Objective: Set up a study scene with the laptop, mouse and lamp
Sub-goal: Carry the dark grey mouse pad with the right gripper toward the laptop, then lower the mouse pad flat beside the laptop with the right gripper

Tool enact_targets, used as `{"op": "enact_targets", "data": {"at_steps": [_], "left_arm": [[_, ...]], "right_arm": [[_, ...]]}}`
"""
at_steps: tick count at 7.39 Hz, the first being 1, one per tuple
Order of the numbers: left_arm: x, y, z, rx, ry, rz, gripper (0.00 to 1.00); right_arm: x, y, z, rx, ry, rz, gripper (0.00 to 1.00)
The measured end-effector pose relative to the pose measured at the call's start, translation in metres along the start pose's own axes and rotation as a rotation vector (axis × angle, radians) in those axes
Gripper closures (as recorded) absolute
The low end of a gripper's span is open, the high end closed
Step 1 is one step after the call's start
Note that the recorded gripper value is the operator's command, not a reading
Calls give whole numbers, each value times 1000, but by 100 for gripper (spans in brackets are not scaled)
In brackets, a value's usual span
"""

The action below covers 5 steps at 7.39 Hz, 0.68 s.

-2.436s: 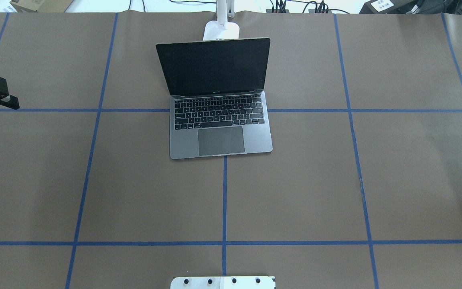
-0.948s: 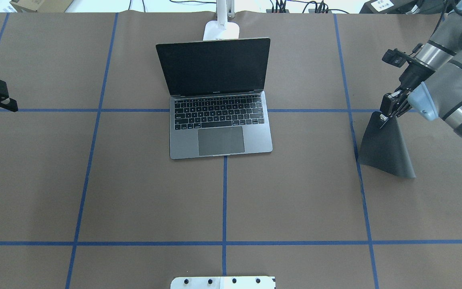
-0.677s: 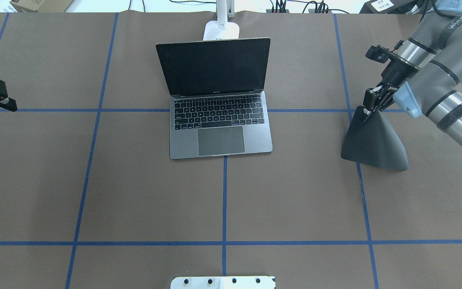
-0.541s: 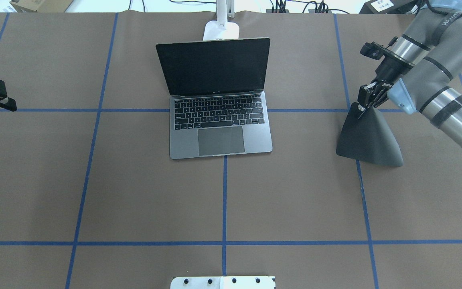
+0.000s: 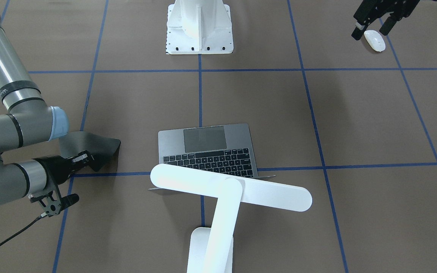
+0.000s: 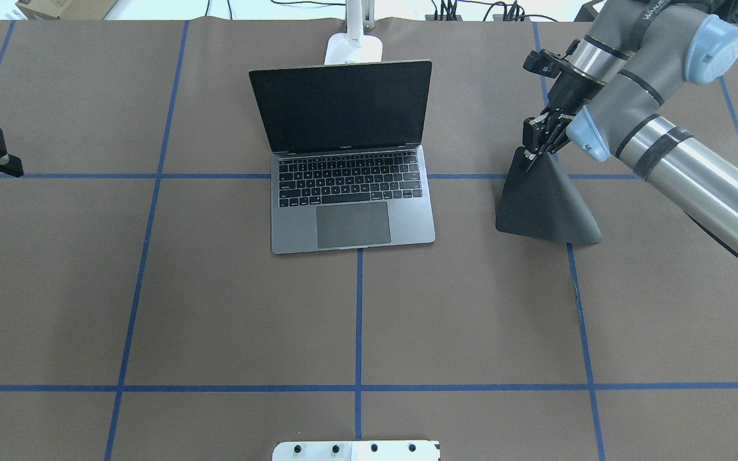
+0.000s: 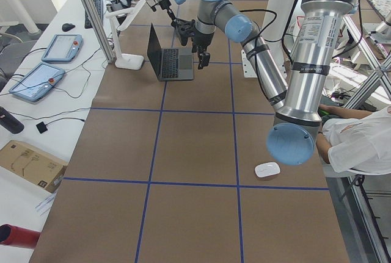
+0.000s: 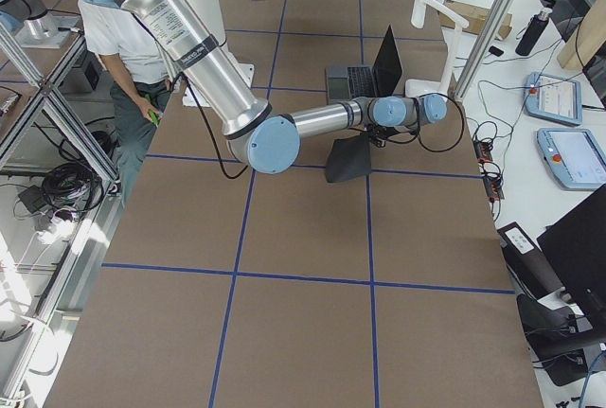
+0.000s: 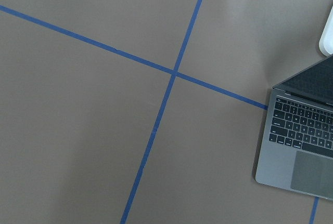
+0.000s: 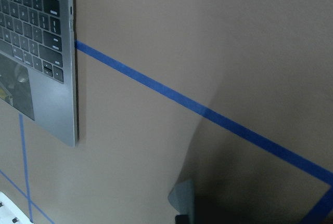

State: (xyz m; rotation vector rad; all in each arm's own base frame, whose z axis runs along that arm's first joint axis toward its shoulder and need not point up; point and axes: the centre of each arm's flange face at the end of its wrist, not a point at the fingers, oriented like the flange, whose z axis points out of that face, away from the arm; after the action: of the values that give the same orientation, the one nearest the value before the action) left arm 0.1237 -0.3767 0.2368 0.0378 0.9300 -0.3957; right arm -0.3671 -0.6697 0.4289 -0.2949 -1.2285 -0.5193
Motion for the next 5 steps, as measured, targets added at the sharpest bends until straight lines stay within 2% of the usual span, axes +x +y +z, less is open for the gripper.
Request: {"op": "enact_targets", "data": {"at_steps": [5], "left_arm": [[0,3,-7,7,11,6,1]], "right_arm": [[-31,-17,20,-32,-44,144,100]]}}
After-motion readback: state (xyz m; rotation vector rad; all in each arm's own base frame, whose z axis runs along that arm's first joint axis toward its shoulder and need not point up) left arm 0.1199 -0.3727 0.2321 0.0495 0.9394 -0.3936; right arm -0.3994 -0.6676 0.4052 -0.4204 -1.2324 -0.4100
